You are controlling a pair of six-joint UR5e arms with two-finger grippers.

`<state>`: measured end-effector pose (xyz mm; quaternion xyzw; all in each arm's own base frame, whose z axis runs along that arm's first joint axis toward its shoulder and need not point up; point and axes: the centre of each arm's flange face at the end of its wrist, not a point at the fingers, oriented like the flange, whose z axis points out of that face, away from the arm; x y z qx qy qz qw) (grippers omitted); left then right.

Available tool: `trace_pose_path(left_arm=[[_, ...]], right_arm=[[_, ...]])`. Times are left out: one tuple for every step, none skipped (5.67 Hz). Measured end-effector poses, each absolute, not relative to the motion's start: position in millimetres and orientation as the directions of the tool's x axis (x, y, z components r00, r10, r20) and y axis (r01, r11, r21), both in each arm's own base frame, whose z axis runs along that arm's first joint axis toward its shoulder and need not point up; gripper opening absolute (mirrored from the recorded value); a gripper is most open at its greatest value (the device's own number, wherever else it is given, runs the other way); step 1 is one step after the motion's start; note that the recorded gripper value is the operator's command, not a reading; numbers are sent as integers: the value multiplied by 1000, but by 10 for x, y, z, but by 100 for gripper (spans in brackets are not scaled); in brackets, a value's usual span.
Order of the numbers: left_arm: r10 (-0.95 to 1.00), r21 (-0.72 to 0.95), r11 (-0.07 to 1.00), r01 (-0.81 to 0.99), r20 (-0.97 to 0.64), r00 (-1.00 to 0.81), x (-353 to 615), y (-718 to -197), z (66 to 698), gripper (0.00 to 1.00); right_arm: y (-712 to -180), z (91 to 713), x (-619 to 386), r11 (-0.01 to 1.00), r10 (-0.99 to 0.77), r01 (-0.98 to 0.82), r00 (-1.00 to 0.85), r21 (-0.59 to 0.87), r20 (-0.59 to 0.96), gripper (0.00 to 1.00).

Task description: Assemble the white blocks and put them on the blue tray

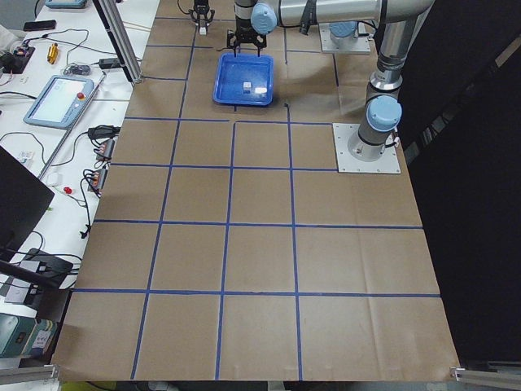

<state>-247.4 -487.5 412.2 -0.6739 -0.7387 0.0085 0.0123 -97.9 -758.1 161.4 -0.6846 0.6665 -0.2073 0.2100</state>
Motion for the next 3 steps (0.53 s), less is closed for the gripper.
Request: trace_pose_path(left_arm=[[988,-34,156,987,-3,-157,-2264,-4819,4345,99],[963,-42,269,962,-19,-270,-2077,-4824,4499,99],[904,-54,424,904,-30,-426,-1967,-4825,4613,99]], right_arm=[[-7610,1739,-1001,-34,-999,-837,25,-546,24,15],[-7628,1999,-1003,-46,-998,-847,18,-529,57,15],[-7610,2305,-948,-49,-997,-853,8,-519,80,15]])
